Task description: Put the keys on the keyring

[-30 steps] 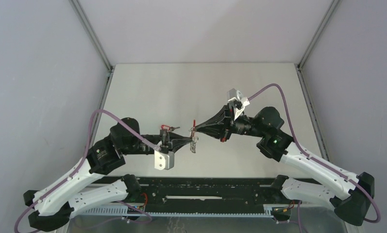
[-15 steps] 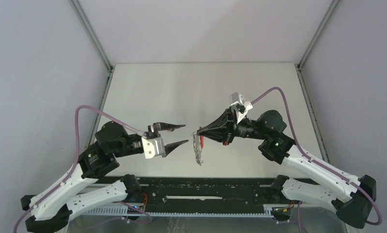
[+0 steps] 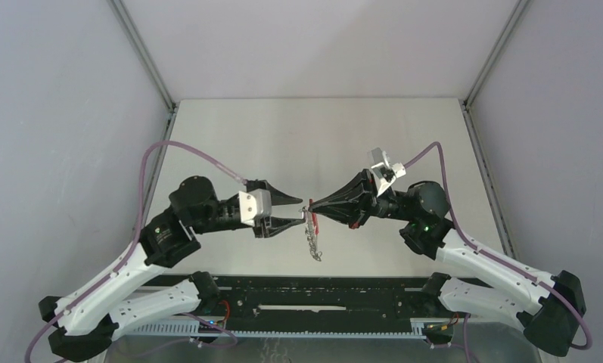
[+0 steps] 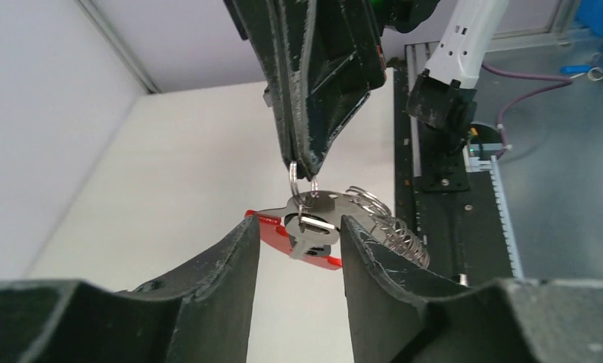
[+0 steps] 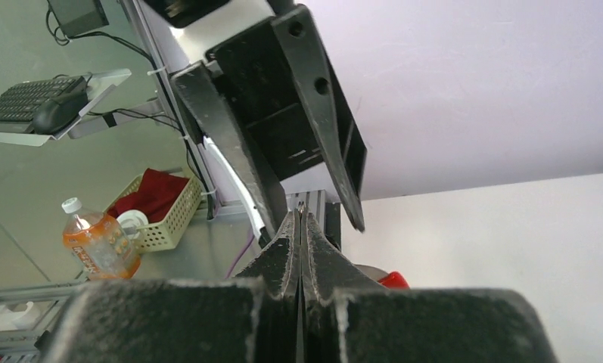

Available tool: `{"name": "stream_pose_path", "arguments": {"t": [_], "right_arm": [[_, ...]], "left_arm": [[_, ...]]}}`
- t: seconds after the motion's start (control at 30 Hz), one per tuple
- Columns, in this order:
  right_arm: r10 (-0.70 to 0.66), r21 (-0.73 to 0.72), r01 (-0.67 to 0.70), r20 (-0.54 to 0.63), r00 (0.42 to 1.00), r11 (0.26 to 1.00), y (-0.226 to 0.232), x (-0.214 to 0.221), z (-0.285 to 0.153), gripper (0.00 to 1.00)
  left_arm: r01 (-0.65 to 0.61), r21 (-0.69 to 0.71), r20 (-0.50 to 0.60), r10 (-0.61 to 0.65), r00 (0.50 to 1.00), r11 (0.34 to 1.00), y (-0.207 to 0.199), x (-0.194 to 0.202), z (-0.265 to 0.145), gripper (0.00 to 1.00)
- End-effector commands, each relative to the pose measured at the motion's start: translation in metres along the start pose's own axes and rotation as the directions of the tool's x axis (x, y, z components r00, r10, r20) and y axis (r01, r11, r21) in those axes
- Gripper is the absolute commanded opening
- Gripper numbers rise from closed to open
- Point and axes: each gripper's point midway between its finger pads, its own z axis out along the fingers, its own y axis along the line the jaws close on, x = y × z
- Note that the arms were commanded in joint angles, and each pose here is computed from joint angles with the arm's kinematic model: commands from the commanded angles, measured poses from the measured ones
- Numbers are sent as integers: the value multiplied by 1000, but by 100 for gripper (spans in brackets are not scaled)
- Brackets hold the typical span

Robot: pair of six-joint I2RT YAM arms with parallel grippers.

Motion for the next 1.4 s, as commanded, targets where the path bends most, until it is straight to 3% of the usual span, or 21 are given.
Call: {"name": "stream_pose_path", "arguments": {"t": [0.0, 0.5, 0.87, 1.1, 1.23, 1.33, 1.37], "right_arm": [[-70, -33, 75, 114, 991, 997, 15, -27, -1, 0], [-82, -43, 85, 77, 994, 995, 15, -16, -1, 0], [-89, -57, 93, 70, 994, 994, 18, -14, 0, 0], [-103, -53, 105, 41, 994, 993, 18, -8, -1, 0], [-110, -61, 111, 20, 994, 992, 21, -5, 0, 0], [-113, -65, 111, -25, 993, 992, 22, -5, 1, 1], [-119, -61, 116, -46, 992, 991, 22, -5, 0, 5]], "left_arm": [[136, 66, 44, -139, 989, 989, -5, -27, -1, 46], [119, 203, 77, -137, 988, 972, -25, -42, -8, 44], [162, 154, 53, -172, 984, 975, -14, -34, 2, 32], [174, 140, 60, -184, 981, 975, -11, -37, 3, 16], [169, 121, 52, -176, 983, 978, -9, -32, 3, 1], [161, 100, 32, -165, 986, 982, -6, -26, 1, 0], [157, 100, 22, -160, 987, 983, -7, -23, 1, 0]]}}
